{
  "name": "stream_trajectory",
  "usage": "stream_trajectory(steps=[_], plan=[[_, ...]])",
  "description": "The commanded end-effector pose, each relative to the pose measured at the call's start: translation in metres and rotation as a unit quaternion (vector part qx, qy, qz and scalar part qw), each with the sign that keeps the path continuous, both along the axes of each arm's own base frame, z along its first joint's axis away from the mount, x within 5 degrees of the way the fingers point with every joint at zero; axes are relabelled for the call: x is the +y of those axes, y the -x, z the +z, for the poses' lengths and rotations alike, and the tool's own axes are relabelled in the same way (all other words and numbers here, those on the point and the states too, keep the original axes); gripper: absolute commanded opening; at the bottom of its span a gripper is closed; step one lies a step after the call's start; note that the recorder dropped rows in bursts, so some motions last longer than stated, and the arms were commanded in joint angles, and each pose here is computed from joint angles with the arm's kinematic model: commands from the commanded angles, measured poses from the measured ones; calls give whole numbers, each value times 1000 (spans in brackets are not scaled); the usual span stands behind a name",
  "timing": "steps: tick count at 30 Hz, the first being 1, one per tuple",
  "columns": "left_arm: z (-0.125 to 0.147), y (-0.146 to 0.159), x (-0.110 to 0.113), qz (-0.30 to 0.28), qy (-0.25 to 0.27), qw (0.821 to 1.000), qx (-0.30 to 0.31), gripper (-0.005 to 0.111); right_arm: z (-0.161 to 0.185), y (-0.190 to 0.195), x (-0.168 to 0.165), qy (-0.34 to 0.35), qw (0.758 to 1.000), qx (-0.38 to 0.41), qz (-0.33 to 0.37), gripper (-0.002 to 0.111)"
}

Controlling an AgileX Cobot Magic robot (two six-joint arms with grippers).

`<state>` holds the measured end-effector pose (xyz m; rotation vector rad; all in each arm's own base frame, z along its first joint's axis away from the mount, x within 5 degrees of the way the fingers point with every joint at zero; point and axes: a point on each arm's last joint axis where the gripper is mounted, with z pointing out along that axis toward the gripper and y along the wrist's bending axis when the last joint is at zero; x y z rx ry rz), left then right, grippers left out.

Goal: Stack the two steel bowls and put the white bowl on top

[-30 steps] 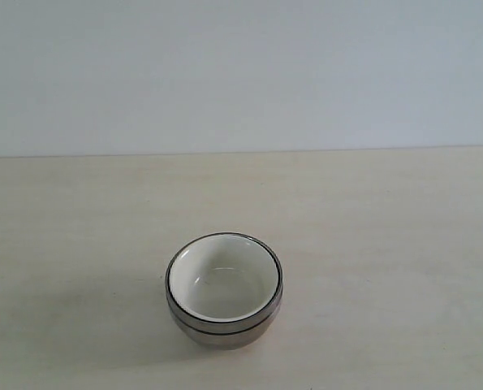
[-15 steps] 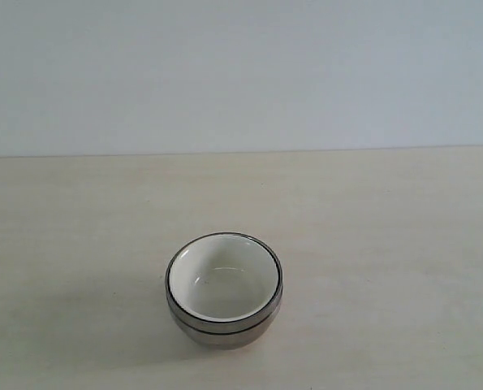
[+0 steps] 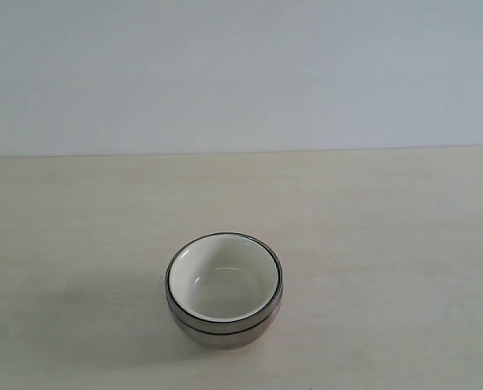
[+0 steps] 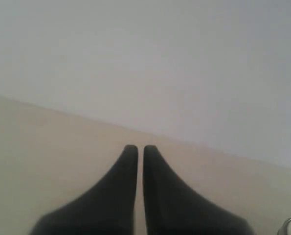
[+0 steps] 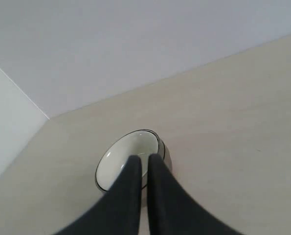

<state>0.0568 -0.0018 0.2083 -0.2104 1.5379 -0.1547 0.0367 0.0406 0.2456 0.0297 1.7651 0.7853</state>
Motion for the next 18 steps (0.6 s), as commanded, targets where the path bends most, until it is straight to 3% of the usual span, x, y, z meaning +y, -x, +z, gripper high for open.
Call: stream_trajectory(steps=[1,4,6,10,18], plan=[[-3,0,1,9,-62,998,11,4,-1,0,0,-2,1000,1,0,0],[-12,1,4,19,-133,989,70,4,-1,0,0,-2,1000,1,0,0],[-21,3,10,47,-116,985,120,4,-1,0,0,-2,1000,1,0,0],[-23,3,11,55,-44,990,123,4,-1,0,0,-2,1000,0,-1,0],[-24,4,10,53,-39,989,131,4,-1,0,0,-2,1000,0,-1,0]])
